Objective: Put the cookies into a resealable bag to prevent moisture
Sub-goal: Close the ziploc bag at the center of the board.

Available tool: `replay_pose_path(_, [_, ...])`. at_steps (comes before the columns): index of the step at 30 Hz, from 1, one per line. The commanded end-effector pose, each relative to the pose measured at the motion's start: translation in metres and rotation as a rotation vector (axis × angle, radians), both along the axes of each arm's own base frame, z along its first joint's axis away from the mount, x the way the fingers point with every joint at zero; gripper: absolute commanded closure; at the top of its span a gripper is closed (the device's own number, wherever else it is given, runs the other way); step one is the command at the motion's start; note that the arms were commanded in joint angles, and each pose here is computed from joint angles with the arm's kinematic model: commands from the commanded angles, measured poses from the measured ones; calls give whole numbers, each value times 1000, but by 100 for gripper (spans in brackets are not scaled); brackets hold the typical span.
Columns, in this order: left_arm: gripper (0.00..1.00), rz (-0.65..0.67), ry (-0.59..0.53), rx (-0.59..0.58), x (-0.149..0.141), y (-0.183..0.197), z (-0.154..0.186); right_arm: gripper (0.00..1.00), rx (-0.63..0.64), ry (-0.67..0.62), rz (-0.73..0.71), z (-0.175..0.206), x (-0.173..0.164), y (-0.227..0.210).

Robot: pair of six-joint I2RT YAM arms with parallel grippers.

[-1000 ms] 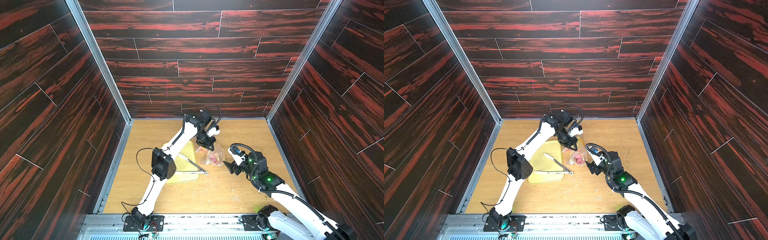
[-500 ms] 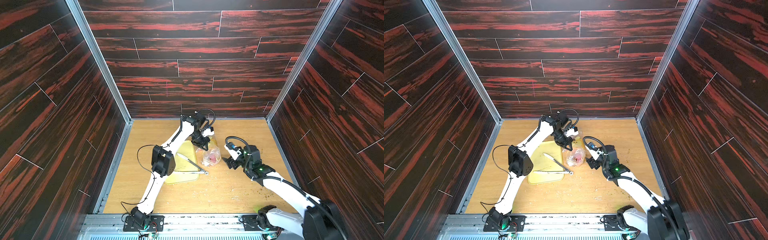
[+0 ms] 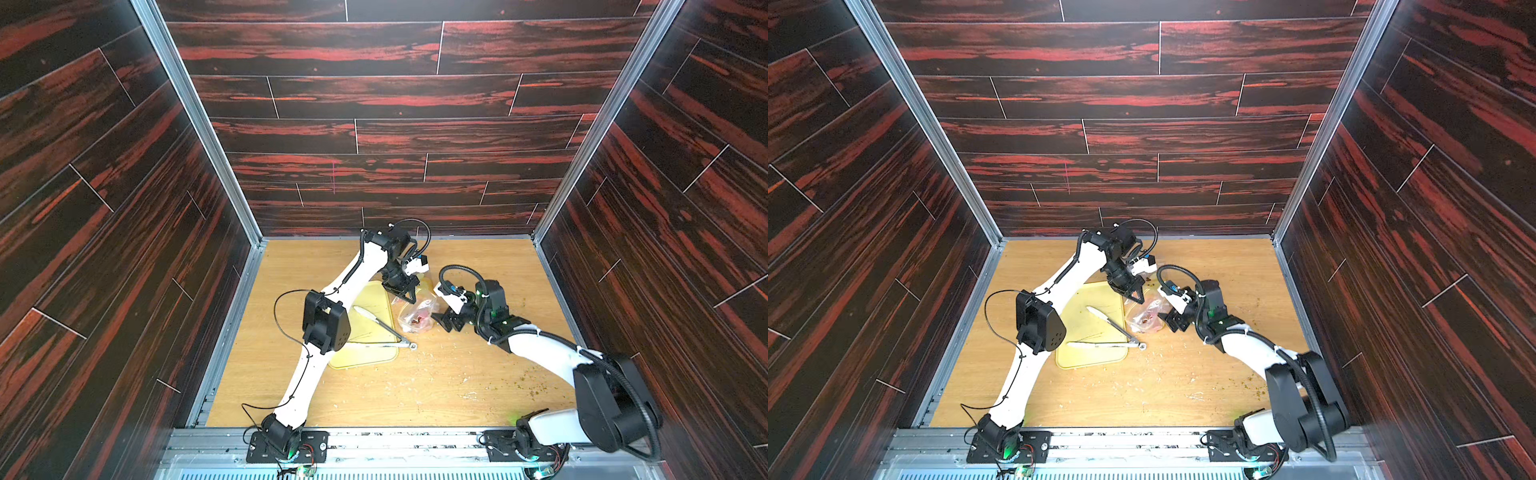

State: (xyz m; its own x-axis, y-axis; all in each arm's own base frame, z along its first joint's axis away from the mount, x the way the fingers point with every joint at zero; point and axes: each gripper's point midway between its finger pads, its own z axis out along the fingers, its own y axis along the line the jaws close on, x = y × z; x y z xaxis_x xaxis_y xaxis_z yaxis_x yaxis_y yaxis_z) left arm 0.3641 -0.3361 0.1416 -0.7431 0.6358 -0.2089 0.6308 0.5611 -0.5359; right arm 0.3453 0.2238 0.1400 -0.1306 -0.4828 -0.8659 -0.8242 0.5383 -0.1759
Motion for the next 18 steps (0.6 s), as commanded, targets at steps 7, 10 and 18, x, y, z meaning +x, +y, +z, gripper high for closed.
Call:
replay_pose_path(7, [100, -51, 4, 5, -17, 7, 13, 23, 94, 11, 176, 9, -2, 26])
replay_pose_path(10, [100, -50, -1, 20, -16, 8, 10, 30, 103, 33, 214, 7, -10, 29])
replay_pose_path(18, [100, -40, -7, 14, -13, 7, 12, 54, 65, 64, 200, -9, -10, 25])
